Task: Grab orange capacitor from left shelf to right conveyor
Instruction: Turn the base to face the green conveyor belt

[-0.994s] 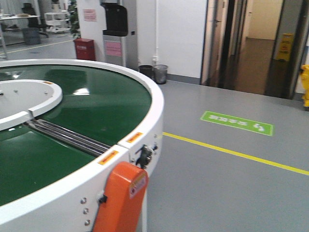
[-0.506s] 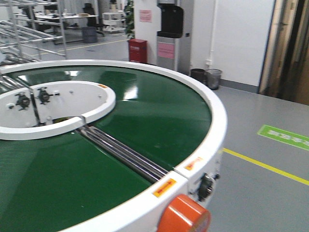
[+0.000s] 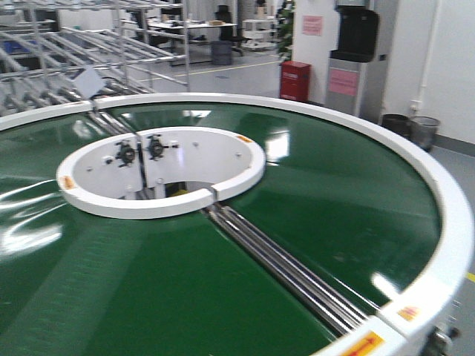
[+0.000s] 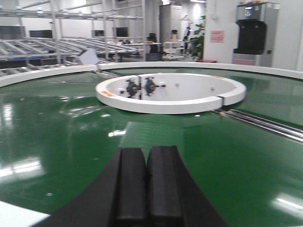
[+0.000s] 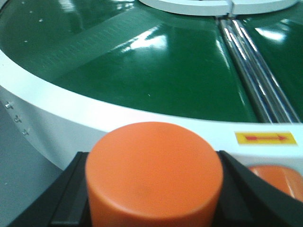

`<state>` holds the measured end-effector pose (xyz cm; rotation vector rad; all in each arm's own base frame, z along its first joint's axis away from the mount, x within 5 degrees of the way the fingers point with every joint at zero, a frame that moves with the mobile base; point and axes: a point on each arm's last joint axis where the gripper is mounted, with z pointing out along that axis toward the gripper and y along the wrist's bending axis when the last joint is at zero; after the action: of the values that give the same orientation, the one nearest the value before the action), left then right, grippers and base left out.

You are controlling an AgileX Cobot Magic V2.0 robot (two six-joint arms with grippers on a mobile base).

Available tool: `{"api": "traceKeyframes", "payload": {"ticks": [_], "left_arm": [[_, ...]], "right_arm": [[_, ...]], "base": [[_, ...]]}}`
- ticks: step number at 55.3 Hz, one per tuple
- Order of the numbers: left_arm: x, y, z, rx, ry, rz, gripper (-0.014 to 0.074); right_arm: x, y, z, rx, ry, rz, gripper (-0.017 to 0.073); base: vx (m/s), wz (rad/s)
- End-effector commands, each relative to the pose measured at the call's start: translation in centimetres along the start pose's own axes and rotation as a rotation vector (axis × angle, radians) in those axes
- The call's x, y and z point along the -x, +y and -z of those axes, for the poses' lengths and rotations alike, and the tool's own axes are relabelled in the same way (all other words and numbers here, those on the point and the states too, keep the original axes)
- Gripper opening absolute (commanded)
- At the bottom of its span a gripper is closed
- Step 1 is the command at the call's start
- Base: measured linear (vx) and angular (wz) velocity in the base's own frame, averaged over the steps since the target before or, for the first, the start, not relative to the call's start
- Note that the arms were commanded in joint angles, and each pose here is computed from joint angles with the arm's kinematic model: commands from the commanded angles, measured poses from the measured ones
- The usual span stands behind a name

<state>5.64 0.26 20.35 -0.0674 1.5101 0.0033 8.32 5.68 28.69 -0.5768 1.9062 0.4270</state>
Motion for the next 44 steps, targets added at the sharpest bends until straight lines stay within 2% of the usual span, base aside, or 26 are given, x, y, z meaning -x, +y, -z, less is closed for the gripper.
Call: {"api": "traceKeyframes", "payload": {"ticks": [1, 23, 44], "left_arm": [[-0.30, 0.03, 0.03, -0.002, -0.060, 0.004, -0.0006], [-0.30, 0.03, 0.03, -0.002, -0.060, 0.004, -0.0006], [-0.30, 0.03, 0.03, -0.002, -0.060, 0.004, -0.0006]], "right_arm": [[1.64, -0.15, 0.29, -0.020, -0.098, 0.011, 0.0317], [1.64, -0.15, 0.29, -0.020, -0.098, 0.011, 0.0317], [1.64, -0.15, 0.29, -0.020, -0.098, 0.011, 0.0317]], "base": [[0.17, 0.42], [0.12, 0.33], [0.06, 0.15]]}}
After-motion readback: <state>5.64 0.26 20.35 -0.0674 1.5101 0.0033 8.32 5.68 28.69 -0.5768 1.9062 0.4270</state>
